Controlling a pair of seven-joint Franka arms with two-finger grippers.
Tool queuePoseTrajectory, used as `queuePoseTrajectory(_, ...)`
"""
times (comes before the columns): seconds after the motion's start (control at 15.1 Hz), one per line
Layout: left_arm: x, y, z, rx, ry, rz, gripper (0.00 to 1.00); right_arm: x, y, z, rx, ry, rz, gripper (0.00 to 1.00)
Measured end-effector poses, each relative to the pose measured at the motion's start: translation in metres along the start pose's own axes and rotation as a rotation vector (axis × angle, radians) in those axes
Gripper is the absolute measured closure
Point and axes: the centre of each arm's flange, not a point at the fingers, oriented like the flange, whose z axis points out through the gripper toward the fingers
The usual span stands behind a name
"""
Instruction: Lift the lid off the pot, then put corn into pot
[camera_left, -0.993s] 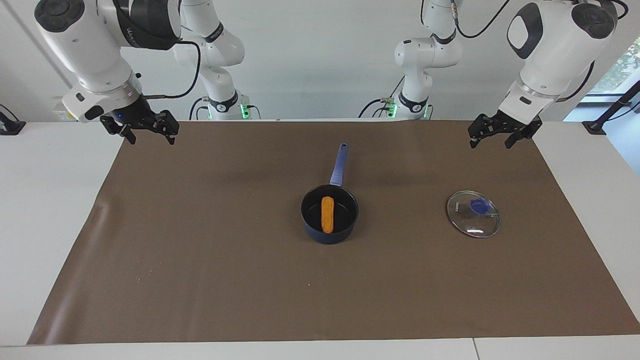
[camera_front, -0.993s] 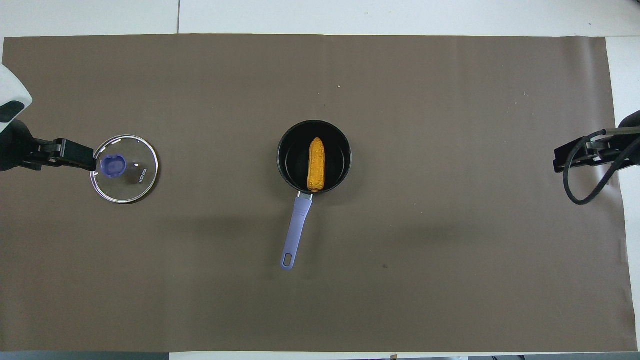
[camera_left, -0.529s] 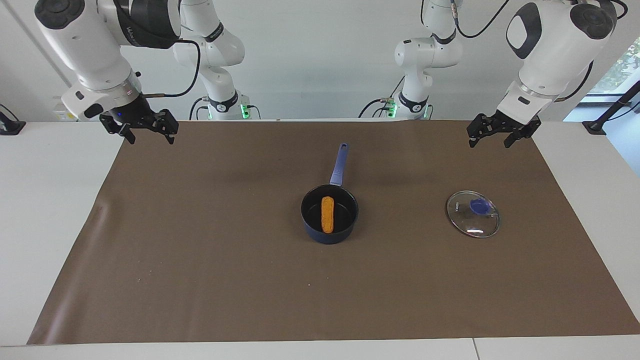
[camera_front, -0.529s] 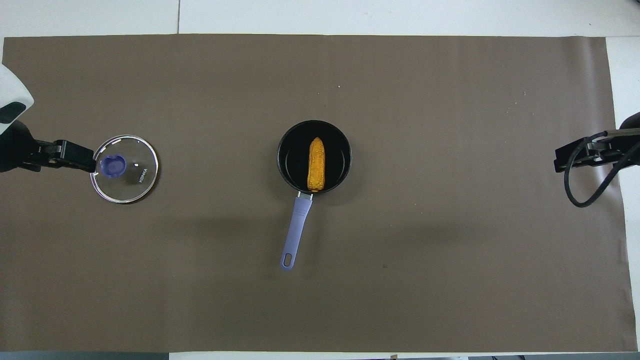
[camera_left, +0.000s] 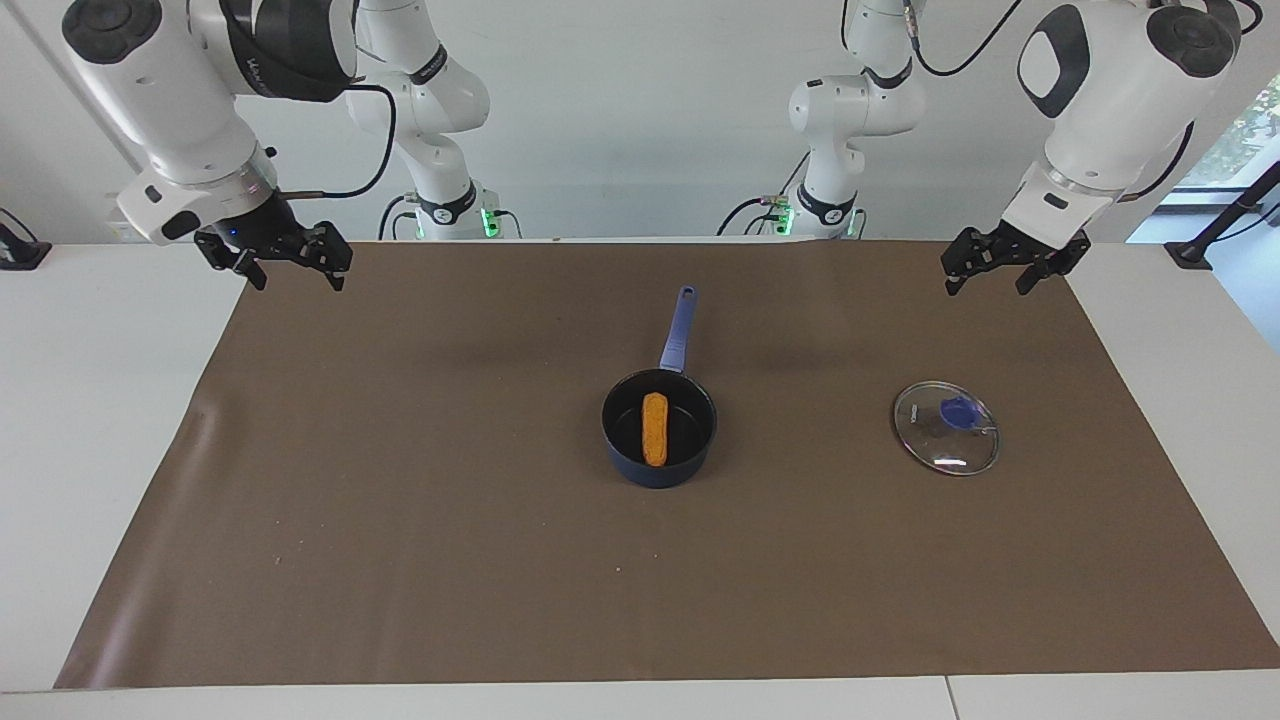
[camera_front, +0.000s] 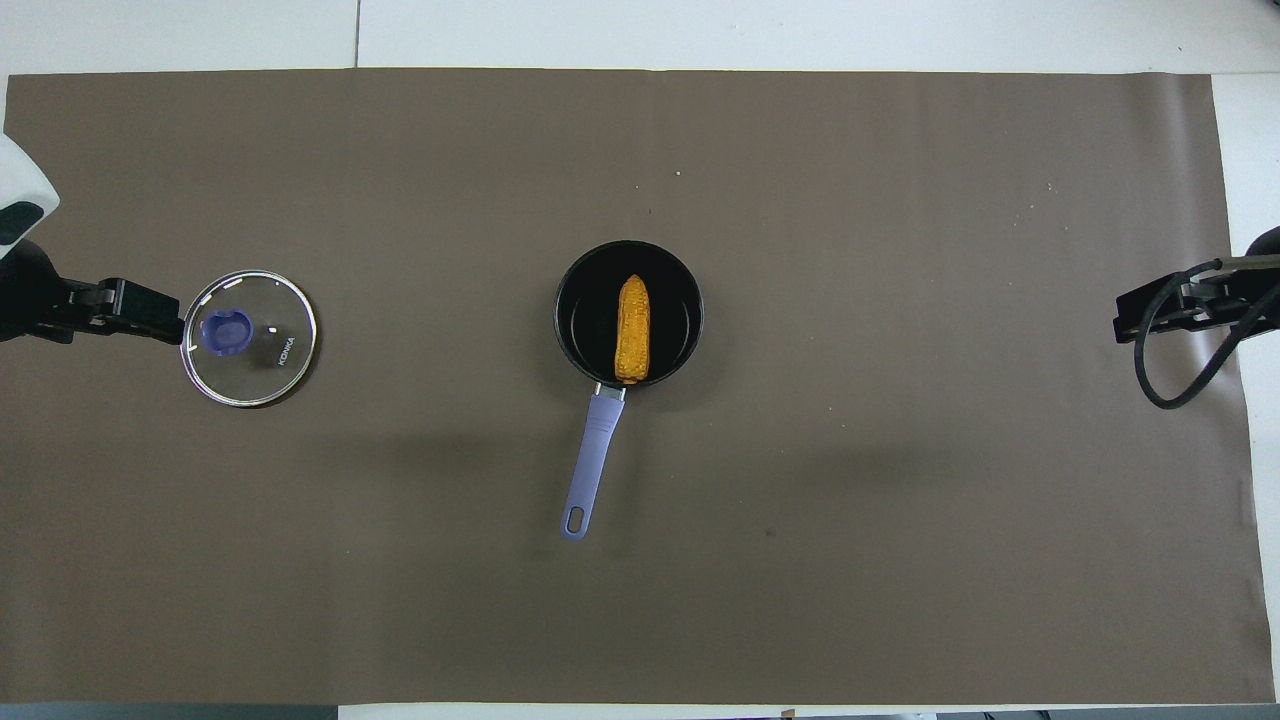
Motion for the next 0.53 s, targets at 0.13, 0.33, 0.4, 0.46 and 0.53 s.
queuePoseTrajectory(0.13, 0.0, 0.0001, -0.0004, 0.0, 0.001, 0.0, 0.0, 0.0001, 0.0021, -0.0004, 0.0, 0.002, 0.004, 0.0)
queuePoseTrajectory(0.33, -0.0023, 0.0001, -0.0047, 0.0, 0.009, -0.002, 0.0, 0.0017, 0.0047, -0.002, 0.0, 0.019, 0.008, 0.0)
queuePoseTrajectory(0.4, -0.0026, 0.0001, -0.0052, 0.0, 0.01, -0.002, 0.0, 0.0024, 0.0048, -0.0026, 0.0, 0.025, 0.009, 0.0)
queuePoseTrajectory(0.46, -0.0027, 0.0001, -0.0053, 0.0, 0.01, -0.002, 0.0, 0.0026, 0.0047, -0.0028, 0.0, 0.028, 0.008, 0.0)
queuePoseTrajectory(0.53, -0.0027, 0.0001, -0.0053, 0.0, 0.01, -0.002, 0.0, 0.0027, 0.0044, -0.0029, 0.0, 0.028, 0.008, 0.0)
